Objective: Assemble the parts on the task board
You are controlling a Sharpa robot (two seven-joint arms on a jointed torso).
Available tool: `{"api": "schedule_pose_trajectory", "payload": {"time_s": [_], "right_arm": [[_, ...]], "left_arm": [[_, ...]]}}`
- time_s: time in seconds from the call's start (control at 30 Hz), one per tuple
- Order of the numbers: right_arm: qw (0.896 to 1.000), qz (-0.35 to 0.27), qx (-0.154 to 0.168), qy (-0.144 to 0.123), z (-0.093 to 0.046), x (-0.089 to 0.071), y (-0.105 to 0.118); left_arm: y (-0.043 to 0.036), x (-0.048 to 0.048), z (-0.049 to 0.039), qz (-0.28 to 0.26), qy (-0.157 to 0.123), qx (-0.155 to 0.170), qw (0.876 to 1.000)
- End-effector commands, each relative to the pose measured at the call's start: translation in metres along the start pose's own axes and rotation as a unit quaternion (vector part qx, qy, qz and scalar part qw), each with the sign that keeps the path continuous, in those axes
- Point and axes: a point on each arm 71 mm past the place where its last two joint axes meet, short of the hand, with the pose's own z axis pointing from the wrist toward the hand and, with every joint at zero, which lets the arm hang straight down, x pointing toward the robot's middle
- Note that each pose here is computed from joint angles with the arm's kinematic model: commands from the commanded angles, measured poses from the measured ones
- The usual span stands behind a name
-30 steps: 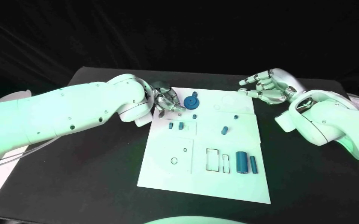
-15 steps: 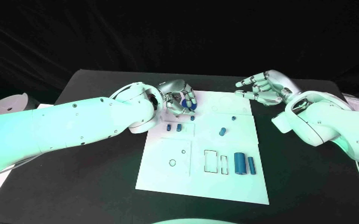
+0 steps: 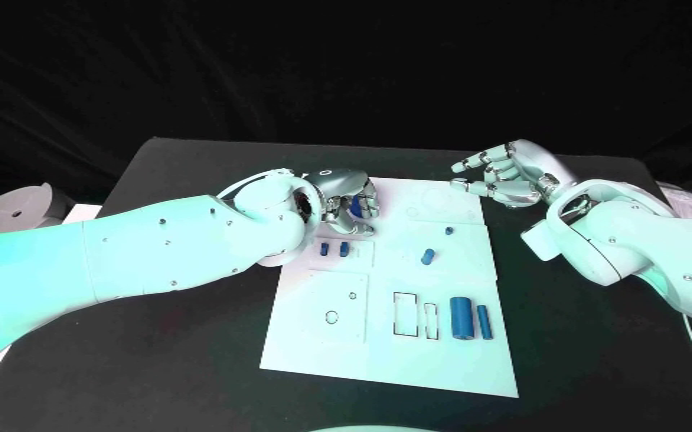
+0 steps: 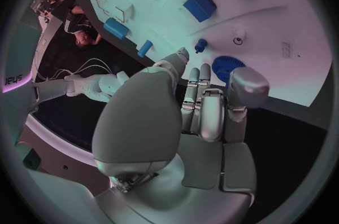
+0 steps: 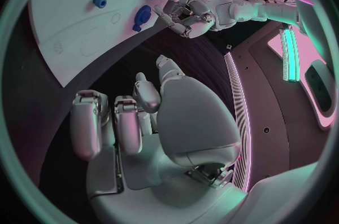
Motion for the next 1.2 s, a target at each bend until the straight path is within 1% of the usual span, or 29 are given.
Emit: {"api": "schedule_pose_trajectory", "payload": {"time_s": [0.03,0.1,0.23,0.43,0.6,0.83,1.2], "right_arm": [[1.0,-0.002,-0.005,0.007,0.0,0.002,0.001],[1.0,-0.002,-0.005,0.008,0.0,0.002,0.001],[1.0,-0.002,-0.005,0.008,0.0,0.002,0.001],[1.0,-0.002,-0.005,0.008,0.0,0.002,0.001],[1.0,-0.002,-0.006,0.008,0.0,0.003,0.001],[1.0,-0.002,-0.006,0.008,0.0,0.003,0.001],[1.0,-0.002,-0.006,0.01,0.0,0.003,0.002]], "left_arm": [[0.0002,0.0031,0.0018,0.029,0.016,-0.006,0.999],[0.0008,0.0037,0.0027,0.032,0.018,-0.009,0.999],[0.0011,0.0061,0.0047,0.038,0.031,-0.011,0.999],[-0.0009,0.0104,0.0071,0.041,0.043,-0.01,0.998],[-0.0024,0.0129,0.0094,0.04,0.042,-0.014,0.998],[-0.0018,0.0139,0.0105,0.041,0.036,-0.024,0.998],[-0.0019,0.0166,0.0123,0.044,0.048,-0.035,0.997]]}}
